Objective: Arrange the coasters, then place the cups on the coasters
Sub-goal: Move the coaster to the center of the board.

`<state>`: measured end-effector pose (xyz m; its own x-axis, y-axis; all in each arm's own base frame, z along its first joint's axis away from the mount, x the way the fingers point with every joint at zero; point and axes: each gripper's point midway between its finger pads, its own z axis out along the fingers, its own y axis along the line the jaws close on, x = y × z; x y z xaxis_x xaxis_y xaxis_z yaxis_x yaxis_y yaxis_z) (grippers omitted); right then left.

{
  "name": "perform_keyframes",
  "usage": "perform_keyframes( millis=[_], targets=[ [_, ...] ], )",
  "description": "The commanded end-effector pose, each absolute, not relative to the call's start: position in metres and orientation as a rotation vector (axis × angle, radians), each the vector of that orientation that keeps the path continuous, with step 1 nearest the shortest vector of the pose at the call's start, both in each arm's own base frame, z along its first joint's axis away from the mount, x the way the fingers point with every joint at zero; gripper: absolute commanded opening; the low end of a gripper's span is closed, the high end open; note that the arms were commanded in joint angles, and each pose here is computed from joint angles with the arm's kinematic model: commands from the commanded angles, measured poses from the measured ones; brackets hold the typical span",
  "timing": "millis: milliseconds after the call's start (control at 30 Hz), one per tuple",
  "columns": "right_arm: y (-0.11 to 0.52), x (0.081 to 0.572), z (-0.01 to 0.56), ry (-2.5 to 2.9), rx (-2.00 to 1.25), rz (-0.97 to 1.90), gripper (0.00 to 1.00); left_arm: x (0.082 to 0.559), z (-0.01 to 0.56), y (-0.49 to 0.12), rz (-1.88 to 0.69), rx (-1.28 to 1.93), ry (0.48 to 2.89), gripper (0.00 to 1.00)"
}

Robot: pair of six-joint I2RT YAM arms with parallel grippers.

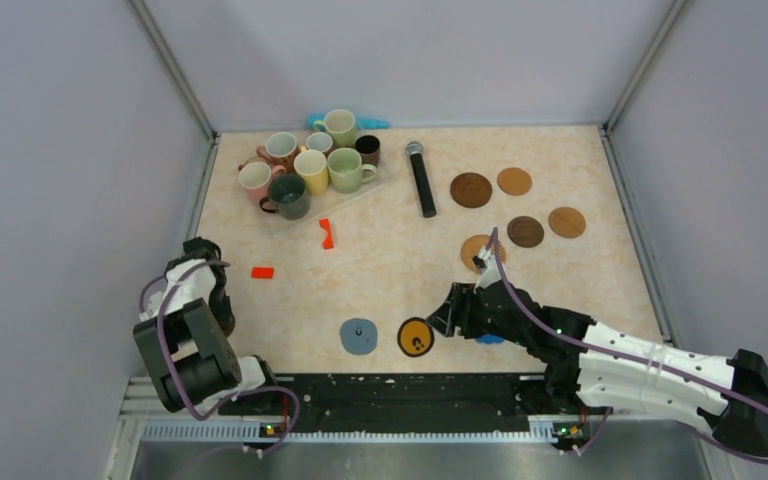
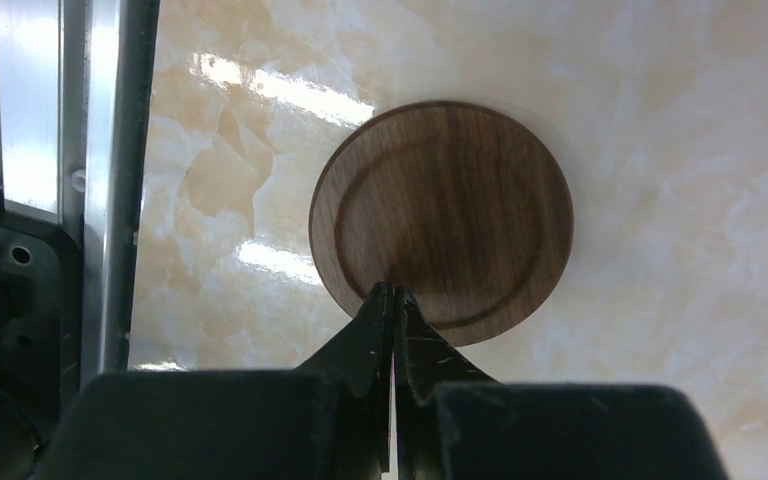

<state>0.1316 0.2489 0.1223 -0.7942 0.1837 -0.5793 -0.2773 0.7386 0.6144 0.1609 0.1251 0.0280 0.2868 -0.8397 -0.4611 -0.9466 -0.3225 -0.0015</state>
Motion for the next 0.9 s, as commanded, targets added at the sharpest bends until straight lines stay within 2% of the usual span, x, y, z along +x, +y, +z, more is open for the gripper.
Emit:
perform_keyframes(
  millis=[0, 367, 867],
  targets=[
    [0.253, 0.138, 0.139, 2.264, -0.049, 0.966, 0.62, 0.164, 0.025, 0.125, 0.535, -2.297, 1.634, 0.00],
    [0.252, 0.138, 0.138, 2.268, -0.049, 0.964, 0.63, 0.158, 0.016, 0.106, 0.504, -2.361, 1.735, 0.00],
    [0.242, 0.144, 0.138, 2.256, -0.042, 0.887, 0.63, 0.138, 0.011, 0.067, 0.371, -2.340, 1.997, 0.00]
  ],
)
